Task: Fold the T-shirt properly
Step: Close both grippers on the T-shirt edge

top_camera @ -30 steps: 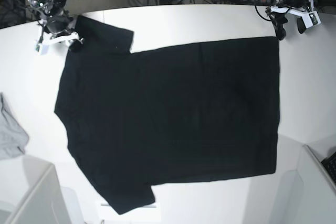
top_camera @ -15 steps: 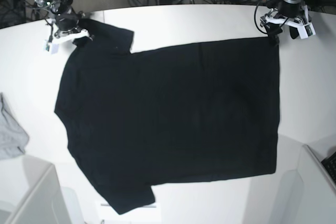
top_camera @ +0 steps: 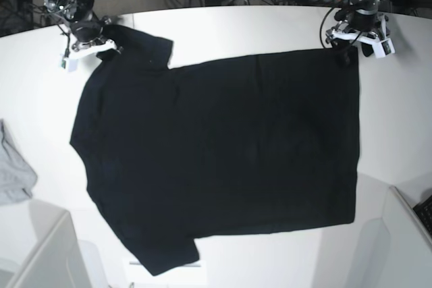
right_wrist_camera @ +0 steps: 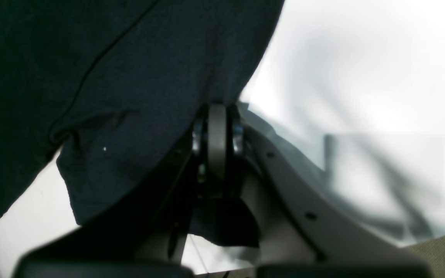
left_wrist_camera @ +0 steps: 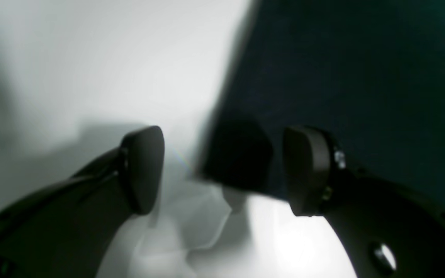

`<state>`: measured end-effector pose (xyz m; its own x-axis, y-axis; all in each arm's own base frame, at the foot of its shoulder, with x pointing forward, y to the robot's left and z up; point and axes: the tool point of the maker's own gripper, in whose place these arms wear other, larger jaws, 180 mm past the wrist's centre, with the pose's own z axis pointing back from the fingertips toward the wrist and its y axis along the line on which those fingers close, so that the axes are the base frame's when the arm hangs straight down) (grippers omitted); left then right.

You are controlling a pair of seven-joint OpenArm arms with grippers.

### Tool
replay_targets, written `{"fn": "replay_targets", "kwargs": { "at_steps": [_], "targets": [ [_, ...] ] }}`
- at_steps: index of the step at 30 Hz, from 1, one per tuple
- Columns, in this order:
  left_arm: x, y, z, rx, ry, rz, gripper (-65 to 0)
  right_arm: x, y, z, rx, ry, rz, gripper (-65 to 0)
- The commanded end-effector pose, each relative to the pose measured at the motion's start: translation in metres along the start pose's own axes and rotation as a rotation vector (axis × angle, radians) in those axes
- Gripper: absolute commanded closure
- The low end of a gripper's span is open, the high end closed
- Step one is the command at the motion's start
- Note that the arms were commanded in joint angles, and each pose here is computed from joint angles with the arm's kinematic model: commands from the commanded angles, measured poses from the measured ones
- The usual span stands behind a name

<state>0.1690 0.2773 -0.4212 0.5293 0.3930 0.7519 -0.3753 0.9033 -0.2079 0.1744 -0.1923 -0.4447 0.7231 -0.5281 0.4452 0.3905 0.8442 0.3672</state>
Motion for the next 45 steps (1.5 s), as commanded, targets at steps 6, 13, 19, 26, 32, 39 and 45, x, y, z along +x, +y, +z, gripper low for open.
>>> {"fn": "replay_targets", "kwargs": {
  "at_steps": [6,13,19,26,32,39,45],
  "targets": [
    [-0.009,-0.017,-0.002,-0.048,0.029,-0.004,-45.4,-0.011,-0.005,0.003,-0.019,0.045,0.006,0.0],
    [-0.003,-0.019,-0.004,-0.051,0.014,-0.001,-20.2,-0.01,-0.006,0.003,-0.021,0.039,0.005,0.0],
    [-0.002,-0.018,-0.005,-0.05,0.017,-0.012,0.0,-0.009,-0.005,0.006,-0.019,0.033,0.011,0.0],
    [0.006,-0.004,0.006,-0.034,0.011,-0.065,0.0,0.0,0.005,0.026,-0.002,-0.013,0.052,0.0],
    [0.004,0.001,0.023,-0.044,0.036,-0.121,0.0,-0.009,0.003,0.039,-0.01,-0.004,0.068,0.0],
    [-0.011,0.011,0.04,-0.035,0.09,-0.154,0.0,-0.012,0.011,0.059,0.002,-0.015,0.092,0.0],
    [0.013,-0.017,0.049,-0.103,0.028,-0.166,0.0,-0.001,0.02,0.056,0.023,-0.045,0.095,0.0]
  ]
}}
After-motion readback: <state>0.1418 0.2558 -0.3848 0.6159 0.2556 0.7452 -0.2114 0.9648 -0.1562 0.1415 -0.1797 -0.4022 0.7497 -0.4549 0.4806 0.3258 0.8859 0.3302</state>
